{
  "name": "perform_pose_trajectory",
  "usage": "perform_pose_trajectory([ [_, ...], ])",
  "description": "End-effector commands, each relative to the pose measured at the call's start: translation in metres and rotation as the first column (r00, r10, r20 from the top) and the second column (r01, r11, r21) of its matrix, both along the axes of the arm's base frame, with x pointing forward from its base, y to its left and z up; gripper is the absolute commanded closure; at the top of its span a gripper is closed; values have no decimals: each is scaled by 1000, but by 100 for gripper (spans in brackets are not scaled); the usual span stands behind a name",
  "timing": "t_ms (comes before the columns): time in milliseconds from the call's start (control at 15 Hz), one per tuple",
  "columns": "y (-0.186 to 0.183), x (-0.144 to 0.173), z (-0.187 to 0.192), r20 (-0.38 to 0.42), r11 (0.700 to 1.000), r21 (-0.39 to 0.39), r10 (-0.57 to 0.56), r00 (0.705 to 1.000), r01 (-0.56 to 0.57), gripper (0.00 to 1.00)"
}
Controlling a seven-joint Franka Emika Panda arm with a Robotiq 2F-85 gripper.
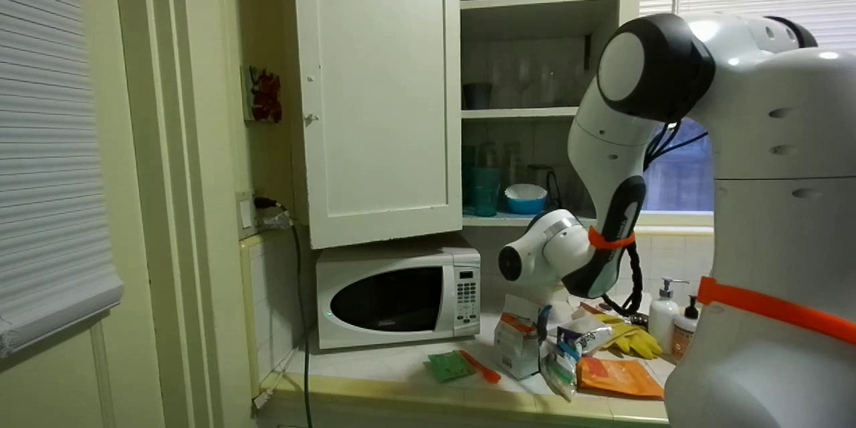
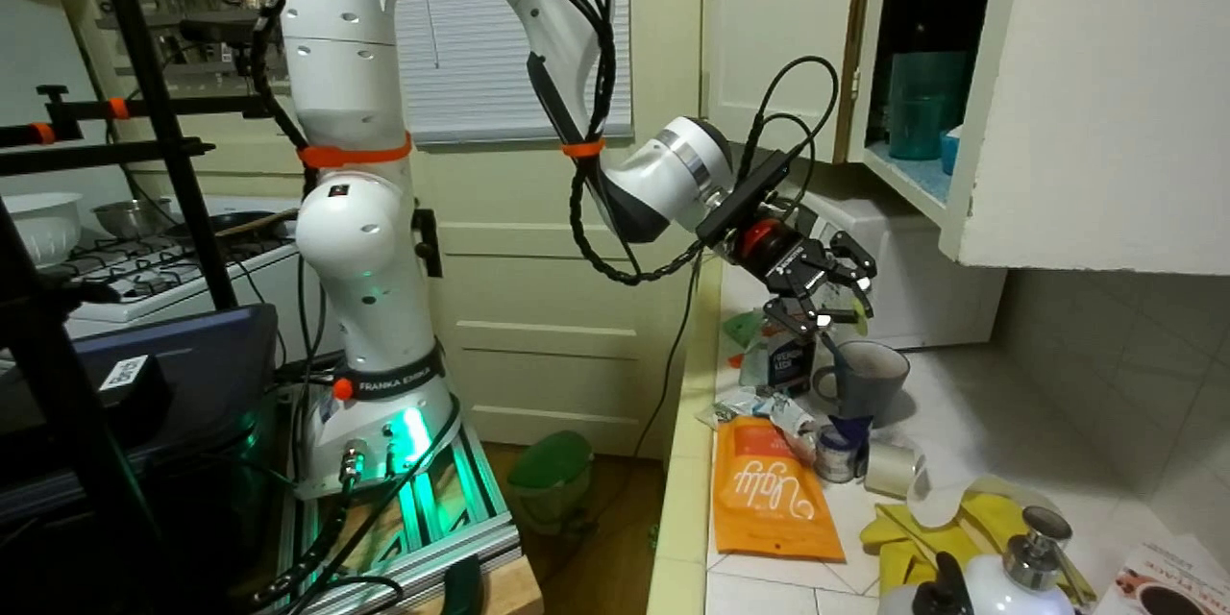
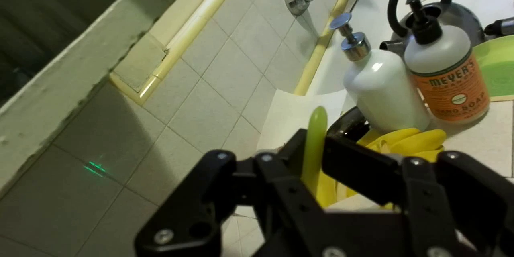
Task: Put the yellow spoon in the grey mug on the left.
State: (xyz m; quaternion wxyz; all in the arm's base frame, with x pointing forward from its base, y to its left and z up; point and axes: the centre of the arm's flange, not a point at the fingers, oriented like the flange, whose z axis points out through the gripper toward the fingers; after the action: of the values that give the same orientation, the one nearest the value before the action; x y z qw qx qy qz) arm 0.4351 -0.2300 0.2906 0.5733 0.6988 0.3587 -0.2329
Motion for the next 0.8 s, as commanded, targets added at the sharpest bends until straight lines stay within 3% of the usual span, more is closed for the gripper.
perform_pose_trajectory([
  [0, -5, 35, -12, -39, 997, -55, 49, 998, -51, 96],
  [467, 10, 63, -33, -120, 989, -61, 127, 985, -135, 96],
  [733, 10, 64, -44, -221, 986, -20, 154, 963, -163, 96],
])
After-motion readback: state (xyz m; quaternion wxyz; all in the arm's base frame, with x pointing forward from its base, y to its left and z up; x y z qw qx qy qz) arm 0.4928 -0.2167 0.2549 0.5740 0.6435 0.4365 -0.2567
